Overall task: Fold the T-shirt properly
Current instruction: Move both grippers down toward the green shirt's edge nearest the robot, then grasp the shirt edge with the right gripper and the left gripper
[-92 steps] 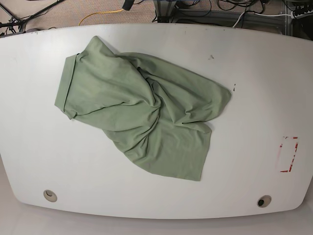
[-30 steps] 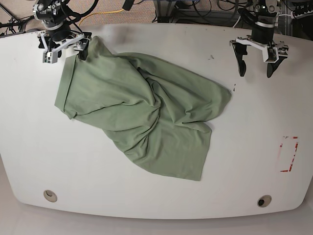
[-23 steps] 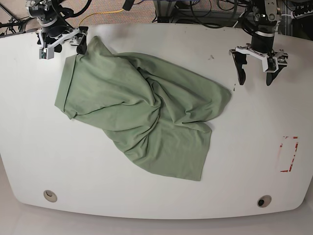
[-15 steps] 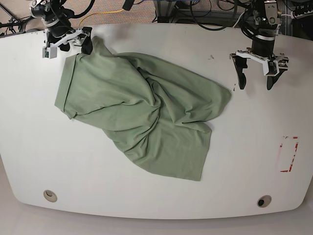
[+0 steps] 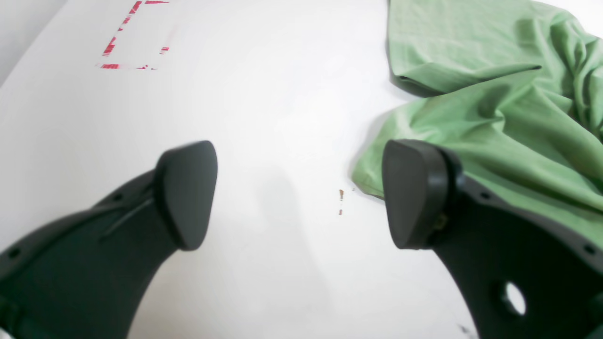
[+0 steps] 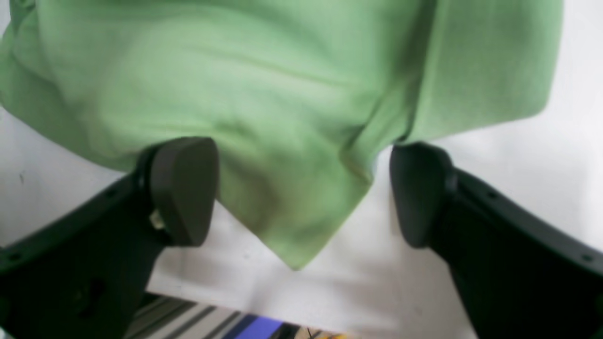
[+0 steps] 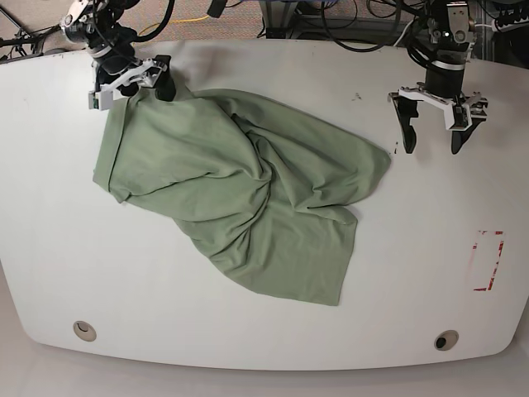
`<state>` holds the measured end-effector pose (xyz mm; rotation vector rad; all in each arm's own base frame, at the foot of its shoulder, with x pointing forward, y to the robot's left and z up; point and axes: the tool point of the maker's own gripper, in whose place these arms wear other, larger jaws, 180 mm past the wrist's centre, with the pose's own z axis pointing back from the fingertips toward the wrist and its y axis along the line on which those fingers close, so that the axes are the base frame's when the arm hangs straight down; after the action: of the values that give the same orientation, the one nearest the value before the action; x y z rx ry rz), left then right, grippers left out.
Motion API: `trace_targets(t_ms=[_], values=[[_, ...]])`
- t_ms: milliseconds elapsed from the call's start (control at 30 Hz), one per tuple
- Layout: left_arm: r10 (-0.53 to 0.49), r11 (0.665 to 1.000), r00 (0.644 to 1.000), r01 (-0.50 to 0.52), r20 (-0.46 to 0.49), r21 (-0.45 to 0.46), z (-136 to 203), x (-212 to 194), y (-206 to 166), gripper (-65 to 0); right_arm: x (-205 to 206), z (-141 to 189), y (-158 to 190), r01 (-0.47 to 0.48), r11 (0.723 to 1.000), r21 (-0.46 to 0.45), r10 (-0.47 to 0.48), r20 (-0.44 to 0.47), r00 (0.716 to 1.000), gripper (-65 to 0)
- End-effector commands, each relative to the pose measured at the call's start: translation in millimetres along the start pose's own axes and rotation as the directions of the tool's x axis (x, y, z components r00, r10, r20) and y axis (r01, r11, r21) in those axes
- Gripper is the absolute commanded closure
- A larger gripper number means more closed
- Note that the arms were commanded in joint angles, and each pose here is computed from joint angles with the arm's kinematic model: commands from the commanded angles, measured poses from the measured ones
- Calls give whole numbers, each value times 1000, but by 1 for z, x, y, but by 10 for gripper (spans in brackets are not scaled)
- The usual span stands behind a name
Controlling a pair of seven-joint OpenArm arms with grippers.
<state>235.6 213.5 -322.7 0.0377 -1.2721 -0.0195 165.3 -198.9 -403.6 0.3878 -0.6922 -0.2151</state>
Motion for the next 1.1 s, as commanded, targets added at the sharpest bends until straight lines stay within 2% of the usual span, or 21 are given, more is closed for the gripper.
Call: trace_targets(t_ms=[0, 100, 167, 267, 400, 500, 567, 833, 1067], values=[[-5, 1000, 998, 6, 55, -18, -3, 15, -4, -511, 0, -3, -3, 27, 1000, 9, -27, 14, 1000, -536], [-5, 1000, 999, 6, 49, -19, -8, 17, -4, -511, -4, -9, -5, 61, 998, 14, -61, 5, 998, -471], [-6, 1000, 1000, 6, 17, -18, -16, 17, -4, -511, -6, -10, -6, 69, 997, 17, -69, 1, 998, -395], [-6, 1000, 1000, 5, -27, -11, -29, 19, -2, -511, -6, -10, -5, 71, 997, 19, -71, 2, 998, -279], [-2, 1000, 997, 1, -72, -11, -39, 18, -3, -511, -5, -8, -5, 70, 997, 15, -70, 4, 998, -166], [1, 1000, 998, -3, -69, -19, -45, 23, -7, -512, 3, -4, -2, 37, 999, 5, -37, 22, 999, -95], [-3, 999, 997, -1, -72, -50, -51, 26, -18, -512, 4, 2, -1, 23, 1000, -3, -22, 26, 999, -73], [-21, 989, 980, -9, -199, -148, -69, 9, -55, -512, 13, 17, 3, -36, 999, -24, 37, 44, 998, -63], [-7, 989, 962, -34, -273, -144, -78, -19, -55, -512, 5, 22, 1, -40, 999, -35, 41, 23, 999, -63]])
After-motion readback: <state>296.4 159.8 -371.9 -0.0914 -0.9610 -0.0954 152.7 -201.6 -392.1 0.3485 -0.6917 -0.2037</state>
